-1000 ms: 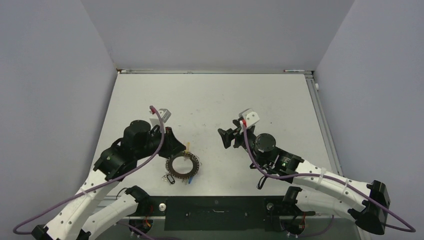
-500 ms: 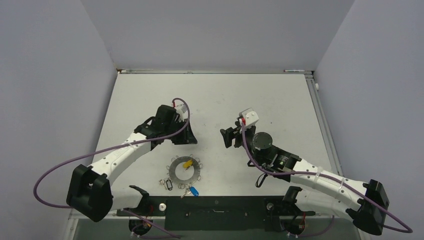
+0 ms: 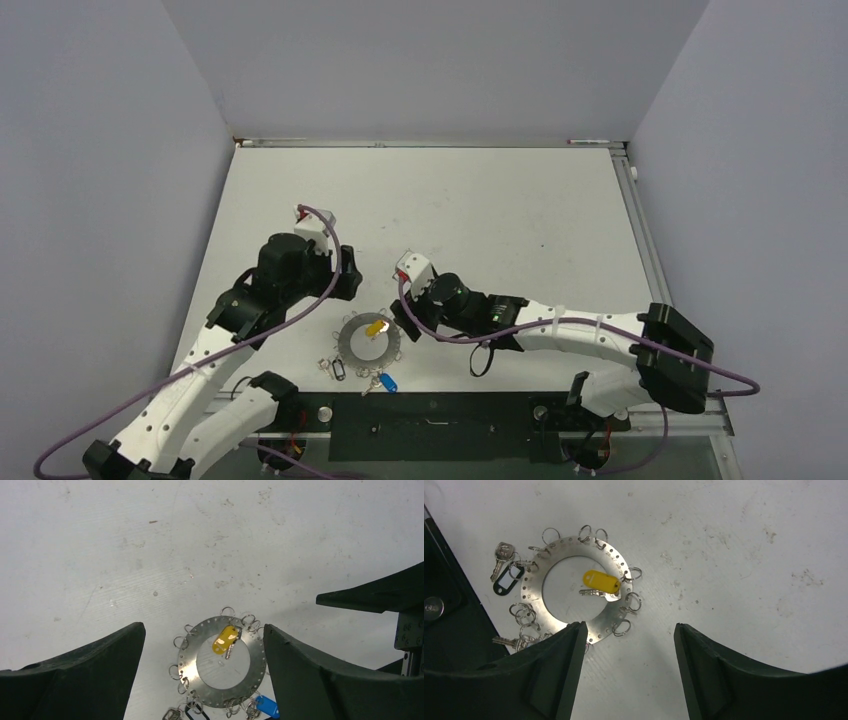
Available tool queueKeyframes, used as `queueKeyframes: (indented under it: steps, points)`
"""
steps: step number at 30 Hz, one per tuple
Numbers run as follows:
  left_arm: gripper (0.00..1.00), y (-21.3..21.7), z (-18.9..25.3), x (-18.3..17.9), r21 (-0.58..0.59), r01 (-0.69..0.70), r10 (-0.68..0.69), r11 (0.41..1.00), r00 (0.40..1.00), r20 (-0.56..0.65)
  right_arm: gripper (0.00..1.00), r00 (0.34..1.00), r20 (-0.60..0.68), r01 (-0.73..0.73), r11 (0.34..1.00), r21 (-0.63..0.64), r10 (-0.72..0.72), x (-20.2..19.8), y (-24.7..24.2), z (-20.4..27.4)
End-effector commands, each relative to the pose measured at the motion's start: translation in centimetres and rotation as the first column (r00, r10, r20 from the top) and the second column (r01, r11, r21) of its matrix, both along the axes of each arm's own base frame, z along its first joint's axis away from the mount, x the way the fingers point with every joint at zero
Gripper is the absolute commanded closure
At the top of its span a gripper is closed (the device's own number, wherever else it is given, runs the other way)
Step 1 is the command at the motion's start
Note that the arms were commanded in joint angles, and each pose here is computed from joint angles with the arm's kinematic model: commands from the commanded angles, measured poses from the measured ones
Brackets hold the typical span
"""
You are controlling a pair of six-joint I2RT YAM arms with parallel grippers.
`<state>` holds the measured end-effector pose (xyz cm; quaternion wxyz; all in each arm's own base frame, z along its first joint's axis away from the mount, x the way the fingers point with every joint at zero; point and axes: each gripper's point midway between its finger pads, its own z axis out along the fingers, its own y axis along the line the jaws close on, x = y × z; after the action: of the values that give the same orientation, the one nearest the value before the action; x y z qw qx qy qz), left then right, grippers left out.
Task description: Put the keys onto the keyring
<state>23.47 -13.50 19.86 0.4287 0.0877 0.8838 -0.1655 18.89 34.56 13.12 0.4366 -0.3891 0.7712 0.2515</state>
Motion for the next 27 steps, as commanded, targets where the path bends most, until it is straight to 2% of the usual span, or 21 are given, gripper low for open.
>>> queueKeyframes:
  steps: [1,6,7,10,15,27]
  points:
    - [0.14,1.4,-0.2,0.4,0.008,-0.041,0.040,0.999,0.992,0.122,0.35,0.995,-0.033,0.092,0.995,0.035,-0.091,0.7,2.1,1.1]
    - [0.06,2.6,1.0,0.3,-0.008,-0.092,0.091,0.996,0.977,0.194,0.35,0.964,-0.126,0.241,0.970,0.037,-0.235,1.2,1.8,-0.6]
    - [0.01,2.6,1.1,0.3,-0.013,-0.092,0.093,0.996,0.975,0.202,0.35,0.957,-0.137,0.263,0.964,0.038,-0.256,1.2,1.7,-0.8]
    - [0.04,2.7,1.4,0.1,-0.023,-0.093,0.096,0.995,0.972,0.216,0.36,0.927,-0.130,0.358,0.933,0.026,-0.352,1.7,0.2,-0.9]
    - [0.04,2.7,1.4,0.1,-0.026,-0.094,0.097,0.995,0.972,0.212,0.37,0.878,-0.139,0.472,0.876,0.096,-0.458,2.0,-2.0,-0.2]
    - [0.04,1.9,1.3,-0.1,-0.043,-0.055,0.063,0.998,0.977,0.206,0.37,0.871,-0.166,0.478,0.877,0.059,-0.463,-0.2,-4.8,-2.6]
